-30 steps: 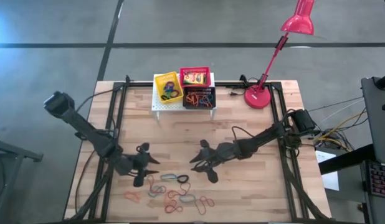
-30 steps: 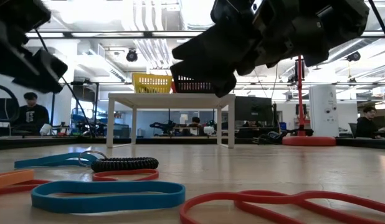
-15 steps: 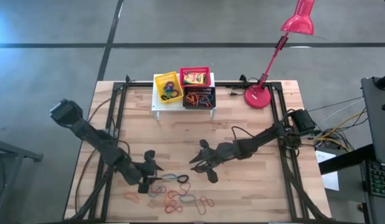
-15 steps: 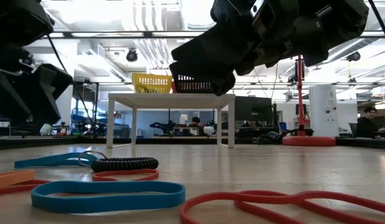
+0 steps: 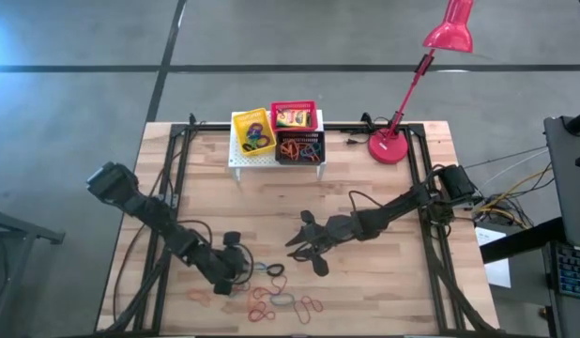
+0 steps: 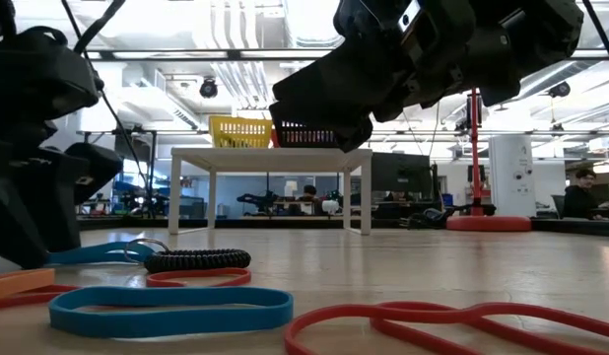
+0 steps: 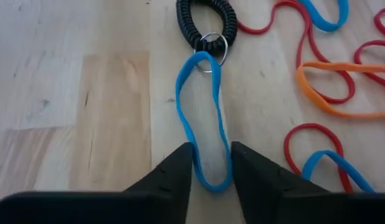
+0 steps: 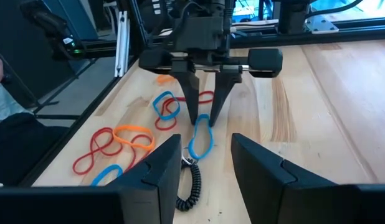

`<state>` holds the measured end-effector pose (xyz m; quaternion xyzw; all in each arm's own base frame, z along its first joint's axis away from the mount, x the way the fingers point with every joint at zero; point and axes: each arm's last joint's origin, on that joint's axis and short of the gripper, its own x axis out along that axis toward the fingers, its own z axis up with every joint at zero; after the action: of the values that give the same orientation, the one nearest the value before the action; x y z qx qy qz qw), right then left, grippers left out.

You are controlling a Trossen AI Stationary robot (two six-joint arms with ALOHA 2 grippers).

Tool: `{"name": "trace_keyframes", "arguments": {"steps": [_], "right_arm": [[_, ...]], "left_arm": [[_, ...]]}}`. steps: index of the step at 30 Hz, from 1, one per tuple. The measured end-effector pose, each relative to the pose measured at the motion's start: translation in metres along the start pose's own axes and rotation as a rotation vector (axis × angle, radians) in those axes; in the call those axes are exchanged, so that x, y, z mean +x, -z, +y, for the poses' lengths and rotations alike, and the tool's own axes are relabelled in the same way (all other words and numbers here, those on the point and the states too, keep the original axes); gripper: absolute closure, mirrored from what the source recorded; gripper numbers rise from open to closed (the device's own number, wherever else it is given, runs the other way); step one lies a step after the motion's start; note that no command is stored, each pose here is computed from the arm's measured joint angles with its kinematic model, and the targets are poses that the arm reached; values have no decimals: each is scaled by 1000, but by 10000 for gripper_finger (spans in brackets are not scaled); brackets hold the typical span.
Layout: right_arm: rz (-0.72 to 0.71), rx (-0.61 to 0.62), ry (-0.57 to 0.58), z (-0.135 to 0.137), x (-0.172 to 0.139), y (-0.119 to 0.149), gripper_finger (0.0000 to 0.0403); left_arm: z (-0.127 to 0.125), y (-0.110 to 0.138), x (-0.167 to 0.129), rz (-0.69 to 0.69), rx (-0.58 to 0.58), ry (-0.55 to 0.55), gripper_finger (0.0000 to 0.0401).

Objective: Pick & Place Office Desk Supplies
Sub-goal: Put the blue rubber band into the black bin on the shelf

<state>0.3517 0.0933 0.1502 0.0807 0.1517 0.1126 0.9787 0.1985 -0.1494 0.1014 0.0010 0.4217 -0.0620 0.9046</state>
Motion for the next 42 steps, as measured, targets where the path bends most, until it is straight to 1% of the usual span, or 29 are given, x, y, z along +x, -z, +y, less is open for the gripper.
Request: {"name": "trace_keyframes", "arguments": {"steps": [3, 7, 9, 11, 13, 16, 18, 22, 26, 31, 42], "right_arm": [[0, 0, 0, 0, 0, 0, 270], [1, 0, 1, 0, 0, 0, 276], [1, 0, 1, 0, 0, 0, 278], [3, 4, 1, 0, 0, 0, 280], [4, 4, 1, 0, 0, 0, 280], [0, 13, 2, 0, 1, -2, 276], [-6, 22, 11, 0, 2, -4, 271], [-25, 24, 59, -1, 4, -9, 254], [-51, 25, 115, -2, 5, -14, 233], [-84, -9, 231, -5, 6, -18, 217], [-108, -95, 230, -2, 15, -34, 227]], "left_arm": [[1, -1, -1, 3, 30, 0, 319], [4, -1, -2, 19, 57, -9, 380], [6, -2, -4, 21, 55, -14, 392], [7, -5, -9, 10, 48, -18, 392], [7, -14, -19, -12, 50, -31, 392], [10, -27, -36, -59, 93, -119, 393], [13, -35, -47, -114, 124, -179, 394], [18, -49, -62, -236, 137, -235, 394], [24, -58, -66, -325, 79, -312, 395], [31, -66, -65, -383, 29, -354, 395], [33, -68, -64, -384, 32, -365, 395]]}}
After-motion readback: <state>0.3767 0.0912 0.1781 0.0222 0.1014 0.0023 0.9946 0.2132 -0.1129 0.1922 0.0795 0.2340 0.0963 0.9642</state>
